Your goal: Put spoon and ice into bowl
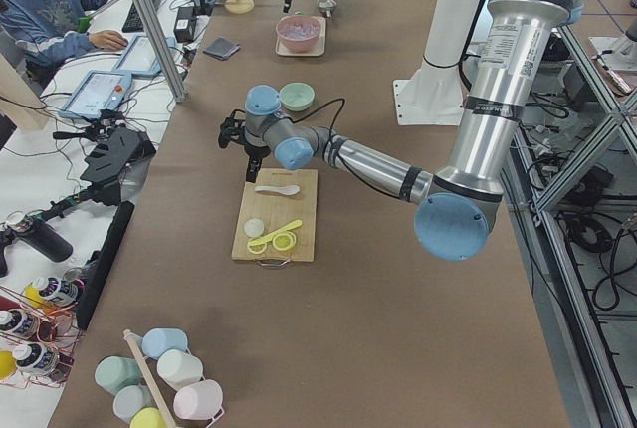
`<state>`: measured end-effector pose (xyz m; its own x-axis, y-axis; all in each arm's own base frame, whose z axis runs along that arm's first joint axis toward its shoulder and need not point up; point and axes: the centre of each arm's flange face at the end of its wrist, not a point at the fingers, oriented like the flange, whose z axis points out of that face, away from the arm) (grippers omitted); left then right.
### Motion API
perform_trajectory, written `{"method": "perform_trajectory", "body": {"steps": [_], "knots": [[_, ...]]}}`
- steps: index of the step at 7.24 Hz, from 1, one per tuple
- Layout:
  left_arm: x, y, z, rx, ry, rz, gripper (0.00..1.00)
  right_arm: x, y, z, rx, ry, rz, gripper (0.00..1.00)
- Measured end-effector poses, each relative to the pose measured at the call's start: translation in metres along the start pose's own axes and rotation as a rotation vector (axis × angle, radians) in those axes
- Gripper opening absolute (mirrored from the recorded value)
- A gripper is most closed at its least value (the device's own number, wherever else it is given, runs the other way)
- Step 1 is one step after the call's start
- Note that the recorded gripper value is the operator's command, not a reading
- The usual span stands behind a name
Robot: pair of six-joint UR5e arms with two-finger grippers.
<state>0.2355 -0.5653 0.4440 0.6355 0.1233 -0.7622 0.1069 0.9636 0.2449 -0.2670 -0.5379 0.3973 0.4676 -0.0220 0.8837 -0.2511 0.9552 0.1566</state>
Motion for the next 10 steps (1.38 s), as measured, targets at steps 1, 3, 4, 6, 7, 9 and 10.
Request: {"method": "perform_trajectory", "body": {"steps": [1, 3, 4, 6, 7, 9, 10], "knots": [[0.009, 0.001, 0.018, -0.007, -0.017, 0.014, 0.81, -0.026, 0.0, 0.012, -0.003, 0.016, -0.015, 0.91], [0.02, 0.008, 0.044, -0.038, -0.031, 0.033, 0.79, -0.045, -0.001, 0.021, -0.033, 0.05, -0.095, 0.9], [0.022, 0.013, 0.056, -0.057, -0.036, 0.039, 0.77, -0.049, -0.007, 0.019, -0.074, 0.061, -0.157, 0.9], [0.027, 0.024, 0.074, -0.09, -0.043, 0.05, 0.72, -0.051, -0.028, 0.007, -0.169, 0.07, -0.286, 0.9], [0.026, 0.027, 0.08, -0.101, -0.047, 0.052, 0.7, -0.05, -0.034, 0.004, -0.204, 0.068, -0.354, 0.94], [0.022, 0.029, 0.087, -0.113, -0.055, 0.051, 0.62, -0.051, -0.038, 0.001, -0.219, 0.068, -0.393, 0.99], [0.021, 0.03, 0.089, -0.116, -0.058, 0.049, 0.6, -0.053, -0.037, 0.001, -0.215, 0.067, -0.377, 1.0]]}}
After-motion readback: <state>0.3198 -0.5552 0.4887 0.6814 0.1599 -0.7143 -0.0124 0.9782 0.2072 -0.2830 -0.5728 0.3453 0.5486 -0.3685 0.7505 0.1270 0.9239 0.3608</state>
